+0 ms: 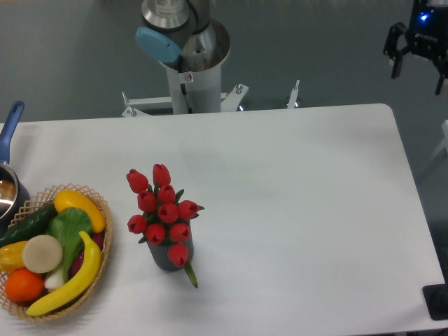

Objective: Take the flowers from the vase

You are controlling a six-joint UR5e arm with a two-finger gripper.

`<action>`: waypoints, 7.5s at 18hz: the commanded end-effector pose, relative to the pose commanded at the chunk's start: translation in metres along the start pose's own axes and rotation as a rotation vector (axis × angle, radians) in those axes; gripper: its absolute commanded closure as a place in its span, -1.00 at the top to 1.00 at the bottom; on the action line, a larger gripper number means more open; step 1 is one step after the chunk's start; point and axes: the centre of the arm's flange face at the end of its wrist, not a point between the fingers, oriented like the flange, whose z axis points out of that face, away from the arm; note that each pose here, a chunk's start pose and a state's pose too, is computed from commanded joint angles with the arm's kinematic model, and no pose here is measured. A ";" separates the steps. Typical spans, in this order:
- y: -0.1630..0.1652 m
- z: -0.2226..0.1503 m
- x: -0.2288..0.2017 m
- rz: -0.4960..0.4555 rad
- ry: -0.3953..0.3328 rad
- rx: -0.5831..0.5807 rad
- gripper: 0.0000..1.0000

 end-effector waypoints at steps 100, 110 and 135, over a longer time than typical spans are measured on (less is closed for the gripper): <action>-0.340 0.235 0.165 -0.013 0.469 0.904 -0.15; -0.340 0.226 0.161 -0.026 0.462 0.939 -0.15; -0.355 0.120 0.118 -0.117 0.397 1.008 -0.13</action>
